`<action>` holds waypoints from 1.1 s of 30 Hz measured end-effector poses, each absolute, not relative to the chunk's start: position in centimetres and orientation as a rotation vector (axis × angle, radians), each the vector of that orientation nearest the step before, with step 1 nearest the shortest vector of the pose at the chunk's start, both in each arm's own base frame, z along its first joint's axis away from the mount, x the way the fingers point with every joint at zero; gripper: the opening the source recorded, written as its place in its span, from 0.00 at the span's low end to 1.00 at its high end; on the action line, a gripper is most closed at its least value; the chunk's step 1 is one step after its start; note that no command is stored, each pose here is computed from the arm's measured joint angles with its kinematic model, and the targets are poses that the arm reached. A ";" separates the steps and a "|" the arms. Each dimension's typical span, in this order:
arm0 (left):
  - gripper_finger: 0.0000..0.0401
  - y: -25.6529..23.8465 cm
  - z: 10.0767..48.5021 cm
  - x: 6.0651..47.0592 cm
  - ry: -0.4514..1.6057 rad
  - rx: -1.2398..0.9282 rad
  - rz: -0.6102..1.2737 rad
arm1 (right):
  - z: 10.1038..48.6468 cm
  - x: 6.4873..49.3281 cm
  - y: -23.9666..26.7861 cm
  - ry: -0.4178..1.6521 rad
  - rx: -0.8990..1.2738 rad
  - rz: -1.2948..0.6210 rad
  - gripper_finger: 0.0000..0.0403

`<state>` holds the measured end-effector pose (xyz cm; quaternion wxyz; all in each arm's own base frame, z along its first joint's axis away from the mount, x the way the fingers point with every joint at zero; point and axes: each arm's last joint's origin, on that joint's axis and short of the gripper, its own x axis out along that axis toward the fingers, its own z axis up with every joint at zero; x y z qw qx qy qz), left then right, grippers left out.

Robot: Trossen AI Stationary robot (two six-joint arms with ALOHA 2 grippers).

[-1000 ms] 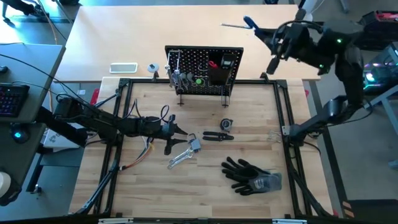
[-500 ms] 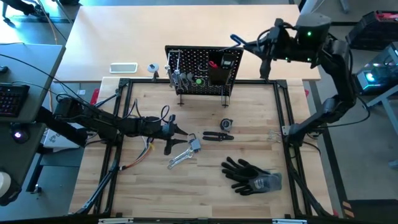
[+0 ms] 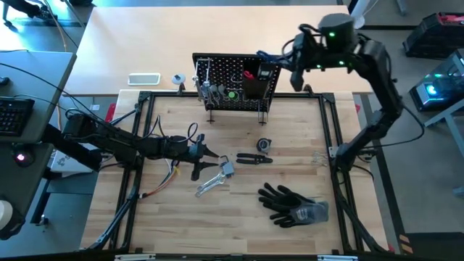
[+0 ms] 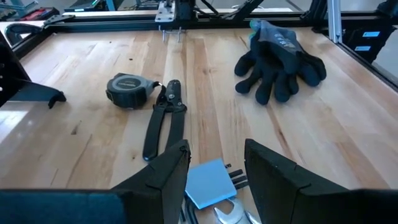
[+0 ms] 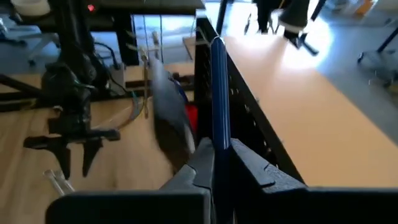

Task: Hang tools onto peg board
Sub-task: Put the blue pick tool into the black bin on the peg board, then put the gray hex key set into the black bin on the peg board

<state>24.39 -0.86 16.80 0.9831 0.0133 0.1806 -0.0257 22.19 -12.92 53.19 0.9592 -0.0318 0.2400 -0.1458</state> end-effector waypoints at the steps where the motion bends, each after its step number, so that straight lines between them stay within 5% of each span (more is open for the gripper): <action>1: 0.37 -0.9 16.8 24.4 0.365 0.021 -0.051 | 52.8 22.5 -13.4 0.504 -0.056 -0.298 0.05; 10: 0.37 -0.9 16.4 24.2 0.402 0.014 -0.054 | 51.1 23.4 -15.5 0.586 -0.004 -0.270 0.08; 24: 0.37 -0.9 15.6 23.8 0.499 -0.041 -0.041 | 53.3 20.9 -14.0 0.502 -0.069 -0.364 0.44; 33: 0.37 -2.2 15.1 23.5 0.569 -0.111 -0.089 | 55.9 16.5 -10.0 0.382 -0.065 -0.395 0.48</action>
